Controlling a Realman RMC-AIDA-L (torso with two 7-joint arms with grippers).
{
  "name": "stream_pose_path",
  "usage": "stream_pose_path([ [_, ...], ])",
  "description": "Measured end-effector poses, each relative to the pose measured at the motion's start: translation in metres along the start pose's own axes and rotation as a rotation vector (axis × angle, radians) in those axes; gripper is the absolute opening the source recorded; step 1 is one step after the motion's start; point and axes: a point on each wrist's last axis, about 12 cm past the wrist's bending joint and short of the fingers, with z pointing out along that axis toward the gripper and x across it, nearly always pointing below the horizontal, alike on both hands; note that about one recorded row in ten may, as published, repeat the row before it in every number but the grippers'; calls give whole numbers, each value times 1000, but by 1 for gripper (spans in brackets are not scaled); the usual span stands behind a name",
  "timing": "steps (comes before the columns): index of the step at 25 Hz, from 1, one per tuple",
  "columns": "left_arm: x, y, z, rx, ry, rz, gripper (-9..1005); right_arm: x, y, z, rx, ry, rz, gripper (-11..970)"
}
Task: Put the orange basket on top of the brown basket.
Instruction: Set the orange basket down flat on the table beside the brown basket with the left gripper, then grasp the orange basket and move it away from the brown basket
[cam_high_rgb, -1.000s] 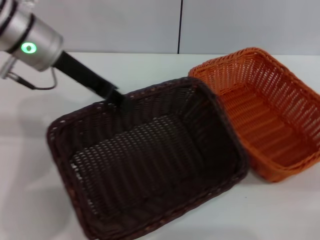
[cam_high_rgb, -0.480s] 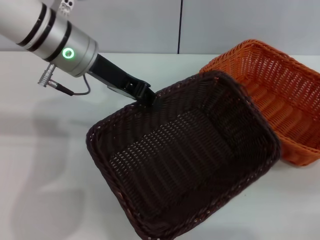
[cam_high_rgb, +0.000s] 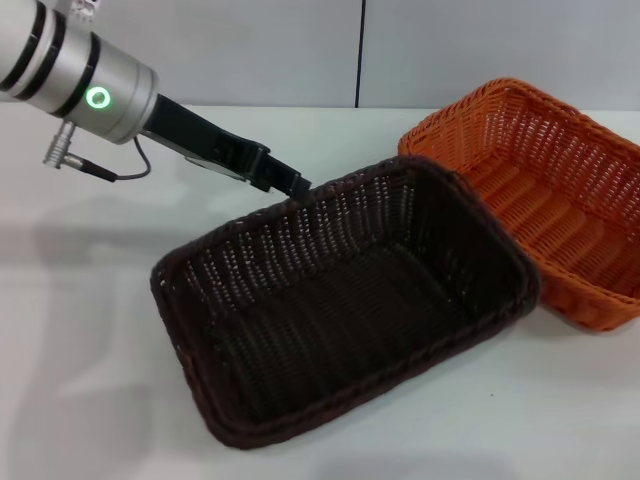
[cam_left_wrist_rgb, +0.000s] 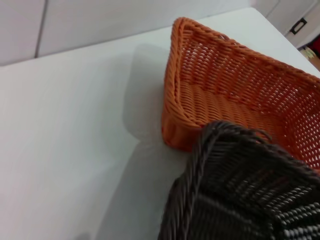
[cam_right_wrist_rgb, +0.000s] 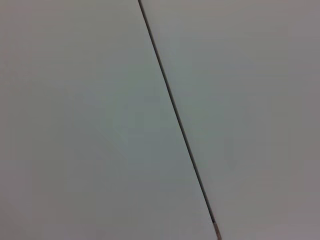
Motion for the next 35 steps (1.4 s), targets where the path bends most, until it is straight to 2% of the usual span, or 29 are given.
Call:
stream_pose_path([
  [3, 0, 4, -4, -15, -21, 6, 464, -3, -2, -1, -27, -4, 53, 677],
  [5, 0, 6, -6, -14, -38, 21, 500, -11, -5, -2, -86, -6, 101, 677],
  [9, 1, 8, -9, -6, -69, 40, 679, -35, -16, -3, -218, 31, 217, 677],
  [11, 0, 10, -11, -2, -87, 53, 768, -54, -21, -4, -305, 91, 241, 677],
  [15, 0, 12, -13, -3, -111, 77, 836, -98, -25, -1, -438, 262, 232, 677],
  [17, 0, 12, -12, -6, -112, 83, 870, -120, -28, 1, -470, 401, 245, 677],
  [23, -2, 15, -11, -28, -128, 122, 860, -179, -38, 13, -366, 823, 276, 677],
  [26, 0, 18, -11, -44, -140, 118, 860, -199, -37, 17, -312, 943, 244, 677],
  [30, 4, 23, -10, -67, -157, 102, 860, -211, -26, 19, -265, 1091, 216, 677],
  [35, 7, 28, -8, -92, -170, 106, 860, -204, -12, 21, -198, 1266, 159, 677],
])
